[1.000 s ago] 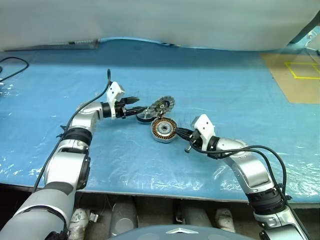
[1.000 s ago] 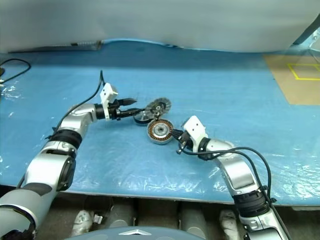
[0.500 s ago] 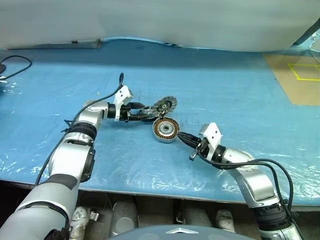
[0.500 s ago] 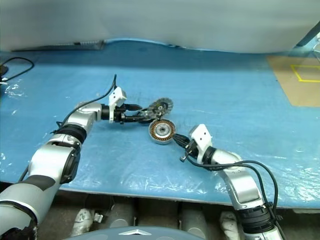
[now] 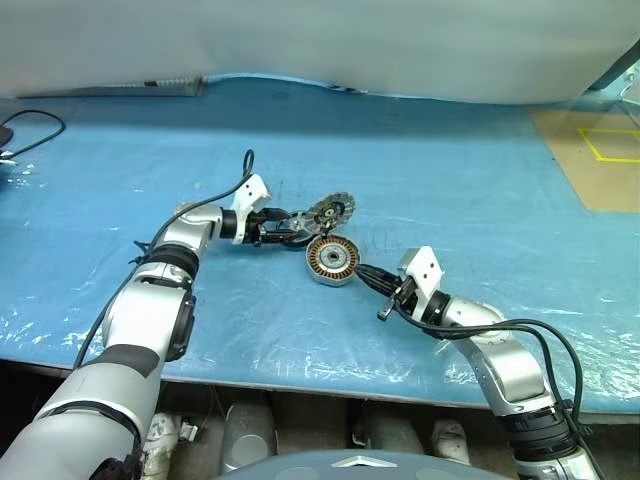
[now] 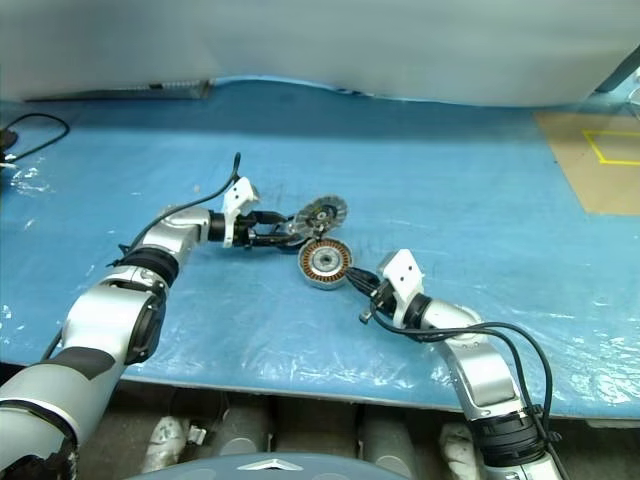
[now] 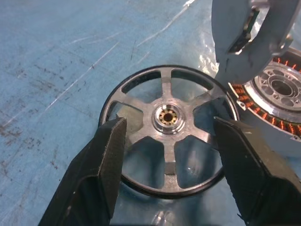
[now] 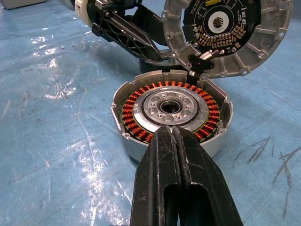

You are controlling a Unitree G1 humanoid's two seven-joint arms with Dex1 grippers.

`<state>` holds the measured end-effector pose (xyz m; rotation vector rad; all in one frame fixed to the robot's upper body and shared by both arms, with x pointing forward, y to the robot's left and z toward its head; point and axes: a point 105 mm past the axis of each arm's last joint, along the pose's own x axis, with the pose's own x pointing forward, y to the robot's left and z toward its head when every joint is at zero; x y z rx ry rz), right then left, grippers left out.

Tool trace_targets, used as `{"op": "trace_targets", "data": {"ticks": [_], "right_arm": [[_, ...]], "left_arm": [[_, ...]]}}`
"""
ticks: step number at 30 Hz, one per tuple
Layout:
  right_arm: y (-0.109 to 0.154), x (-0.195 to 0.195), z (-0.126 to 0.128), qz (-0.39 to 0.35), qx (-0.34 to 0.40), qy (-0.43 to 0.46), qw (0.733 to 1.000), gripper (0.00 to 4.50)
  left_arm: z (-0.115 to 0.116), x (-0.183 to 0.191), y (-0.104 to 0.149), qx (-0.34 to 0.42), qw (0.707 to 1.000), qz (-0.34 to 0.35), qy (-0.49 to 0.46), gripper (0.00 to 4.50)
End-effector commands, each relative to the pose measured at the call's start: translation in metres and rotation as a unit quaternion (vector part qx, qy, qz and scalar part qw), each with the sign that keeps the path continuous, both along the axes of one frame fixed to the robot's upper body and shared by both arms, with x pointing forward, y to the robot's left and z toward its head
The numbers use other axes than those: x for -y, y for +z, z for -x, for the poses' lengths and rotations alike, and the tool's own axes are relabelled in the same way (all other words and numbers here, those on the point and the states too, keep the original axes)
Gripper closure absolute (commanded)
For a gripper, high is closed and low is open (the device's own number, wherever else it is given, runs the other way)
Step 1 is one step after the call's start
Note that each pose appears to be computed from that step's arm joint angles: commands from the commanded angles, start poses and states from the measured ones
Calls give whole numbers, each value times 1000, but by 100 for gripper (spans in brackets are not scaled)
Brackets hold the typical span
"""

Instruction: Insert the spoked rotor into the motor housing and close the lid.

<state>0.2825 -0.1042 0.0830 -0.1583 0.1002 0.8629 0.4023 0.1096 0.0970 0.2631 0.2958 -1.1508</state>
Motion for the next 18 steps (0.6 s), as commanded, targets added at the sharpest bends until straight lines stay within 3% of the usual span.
{"op": "trace_targets", "data": {"ticks": [1, 10, 13, 17, 18], "right_arm": [[11, 0, -2, -10, 23, -3, 1000, 449], [11, 0, -3, -6, 27, -6, 1000, 449], [10, -1, -3, -2, 27, -7, 1000, 450], [10, -1, -4, -1, 27, -7, 1000, 450], [10, -1, -4, -1, 26, -6, 1000, 450]], "left_arm": [[-3, 2, 5, 11, 1000, -14, -1, 140], [-7, 7, 0, 21, 999, -44, 8, 140], [-7, 8, -1, 20, 999, -45, 8, 200], [-4, 5, -5, 14, 999, -51, 4, 317], [-4, 4, -6, 14, 999, -53, 3, 317]]}}
